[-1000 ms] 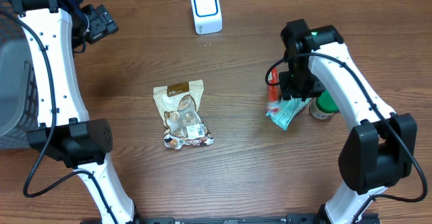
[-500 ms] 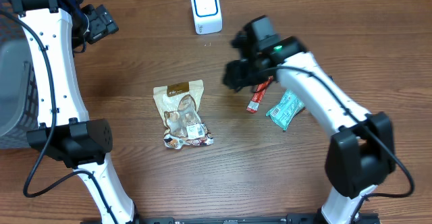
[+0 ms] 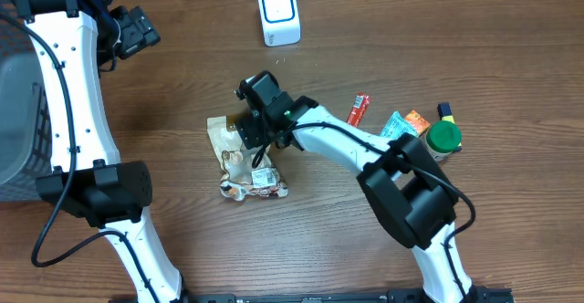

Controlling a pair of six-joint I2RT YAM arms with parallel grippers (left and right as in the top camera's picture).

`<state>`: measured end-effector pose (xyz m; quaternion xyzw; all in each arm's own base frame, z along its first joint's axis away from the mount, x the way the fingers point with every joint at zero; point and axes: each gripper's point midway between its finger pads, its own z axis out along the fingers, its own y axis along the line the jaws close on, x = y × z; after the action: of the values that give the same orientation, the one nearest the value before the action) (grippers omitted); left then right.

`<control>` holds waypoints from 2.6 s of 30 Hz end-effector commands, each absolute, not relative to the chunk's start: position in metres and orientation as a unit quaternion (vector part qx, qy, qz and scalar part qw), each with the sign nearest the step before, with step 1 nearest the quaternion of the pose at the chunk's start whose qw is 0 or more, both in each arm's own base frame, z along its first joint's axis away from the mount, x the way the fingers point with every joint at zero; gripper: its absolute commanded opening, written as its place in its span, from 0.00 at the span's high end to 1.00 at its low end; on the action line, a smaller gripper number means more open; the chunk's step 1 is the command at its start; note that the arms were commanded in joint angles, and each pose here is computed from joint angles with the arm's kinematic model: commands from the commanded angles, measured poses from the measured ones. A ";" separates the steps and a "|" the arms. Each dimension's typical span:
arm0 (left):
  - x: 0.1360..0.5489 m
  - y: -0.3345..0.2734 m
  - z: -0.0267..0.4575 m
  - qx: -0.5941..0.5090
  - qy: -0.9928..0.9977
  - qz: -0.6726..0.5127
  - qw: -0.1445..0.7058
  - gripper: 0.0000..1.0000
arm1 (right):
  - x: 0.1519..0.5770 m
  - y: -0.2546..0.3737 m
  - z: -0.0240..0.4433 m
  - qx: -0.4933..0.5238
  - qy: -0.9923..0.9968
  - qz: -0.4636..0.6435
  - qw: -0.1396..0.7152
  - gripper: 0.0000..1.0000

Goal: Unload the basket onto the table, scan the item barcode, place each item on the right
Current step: 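Move the right gripper left and grasp the Pantree snack bag, then lift the Pantree bag with the right gripper and rotate it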

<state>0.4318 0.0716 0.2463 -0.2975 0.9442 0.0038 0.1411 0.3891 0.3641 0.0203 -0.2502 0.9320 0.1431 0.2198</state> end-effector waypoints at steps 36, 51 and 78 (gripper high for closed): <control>0.431 0.068 0.246 -0.285 0.948 0.004 0.140 0.00 | 0.286 0.290 0.050 -0.145 0.984 0.103 -0.016 0.16; 0.431 0.068 0.246 -0.285 0.948 0.004 0.140 0.00 | 0.265 0.294 0.016 -0.147 0.978 0.114 -0.091 0.30; 0.431 0.068 0.246 -0.285 0.948 0.005 0.140 0.00 | 0.252 0.306 0.011 -0.170 0.962 0.185 -0.108 0.66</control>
<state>0.4318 0.0716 0.2463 -0.2973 0.9443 0.0038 0.1411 0.2572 0.3038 0.0096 -0.1577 0.9699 0.1604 -0.0928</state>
